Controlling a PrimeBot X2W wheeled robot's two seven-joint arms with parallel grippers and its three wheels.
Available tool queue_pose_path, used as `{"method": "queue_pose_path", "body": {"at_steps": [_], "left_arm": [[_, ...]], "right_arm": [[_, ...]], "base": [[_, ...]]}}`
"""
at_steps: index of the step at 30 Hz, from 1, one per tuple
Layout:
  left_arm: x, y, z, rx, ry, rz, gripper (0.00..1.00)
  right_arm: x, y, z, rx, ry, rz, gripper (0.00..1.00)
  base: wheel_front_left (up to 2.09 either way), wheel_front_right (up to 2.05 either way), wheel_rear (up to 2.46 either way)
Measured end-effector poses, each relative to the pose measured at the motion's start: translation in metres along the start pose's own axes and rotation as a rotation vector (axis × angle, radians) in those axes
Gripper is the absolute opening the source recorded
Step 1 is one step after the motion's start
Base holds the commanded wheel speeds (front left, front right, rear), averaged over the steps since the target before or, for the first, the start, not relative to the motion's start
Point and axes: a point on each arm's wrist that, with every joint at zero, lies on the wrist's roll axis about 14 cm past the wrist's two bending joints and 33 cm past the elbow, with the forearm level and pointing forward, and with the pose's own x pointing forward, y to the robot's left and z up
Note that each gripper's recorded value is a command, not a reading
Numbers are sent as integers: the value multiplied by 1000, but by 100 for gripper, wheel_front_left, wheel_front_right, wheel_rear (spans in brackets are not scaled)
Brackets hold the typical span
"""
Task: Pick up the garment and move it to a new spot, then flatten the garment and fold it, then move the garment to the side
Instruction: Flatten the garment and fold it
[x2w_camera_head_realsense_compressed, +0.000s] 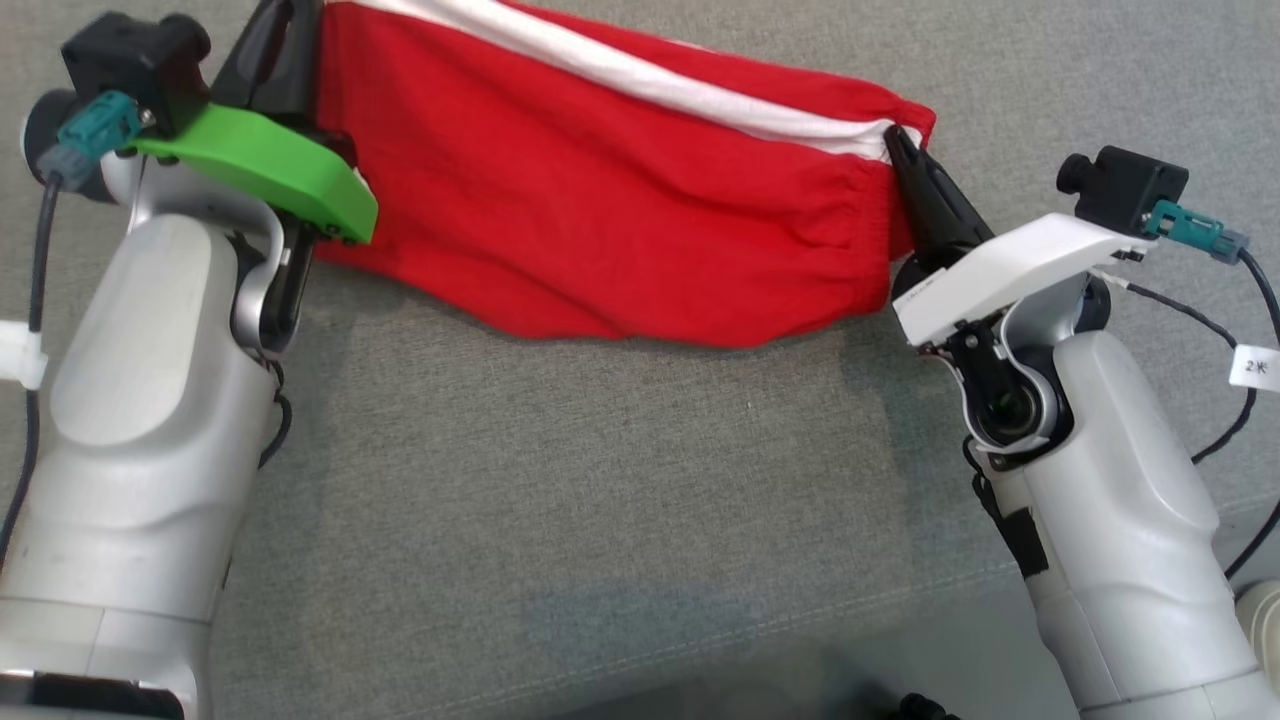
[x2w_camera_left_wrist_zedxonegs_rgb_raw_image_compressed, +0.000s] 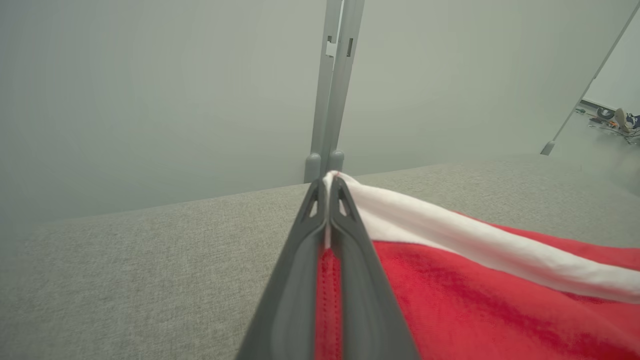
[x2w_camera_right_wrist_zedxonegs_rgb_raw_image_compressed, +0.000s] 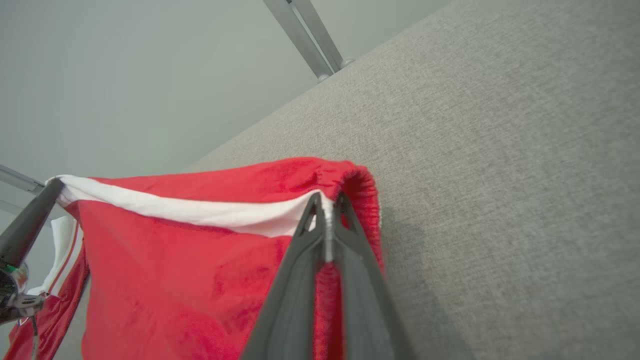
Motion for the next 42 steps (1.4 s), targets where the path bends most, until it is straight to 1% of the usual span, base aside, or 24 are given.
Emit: {"method": "queue_pose_path", "body": {"at_steps": [4,11,12,13,14,15,24,26,28,32,37,40,42], "left_arm": [[13,5,-11,10,28,4,0],[23,15,-26,17,61,31,0],[24,17,-27,18,63,39,0],[24,19,-29,19,67,44,0],[24,20,-31,19,71,49,42],[24,21,-32,23,74,55,100],[20,23,-23,48,63,75,100],[13,25,-19,55,64,89,100],[8,25,-20,58,72,95,100],[-11,26,-25,67,105,115,100],[-35,25,-33,88,168,131,100],[-49,22,-43,118,243,127,100],[-56,20,-47,120,274,130,100]], "right_arm": [[9,-5,-5,17,1,-10,0],[21,-6,-15,11,25,-11,0],[22,-7,-16,13,33,-12,8],[24,-6,-18,14,40,-10,58],[25,-5,-20,17,44,-9,100],[25,-5,-21,19,47,-7,100],[22,1,-18,6,40,3,100],[12,-2,-18,-11,35,-10,100],[7,-4,-17,-21,33,-14,100],[-14,-15,-11,-40,2,-46,100],[-42,-14,7,-110,-89,-49,100],[-60,-5,17,-211,-157,-28,100],[-74,-5,22,-251,-198,-37,100]], "base": [[0,0,0],[0,0,0],[0,0,0],[0,0,0],[0,0,0],[0,0,0],[0,0,0],[0,0,0],[0,0,0],[0,0,0],[0,0,0],[0,0,0],[0,0,0]]}}
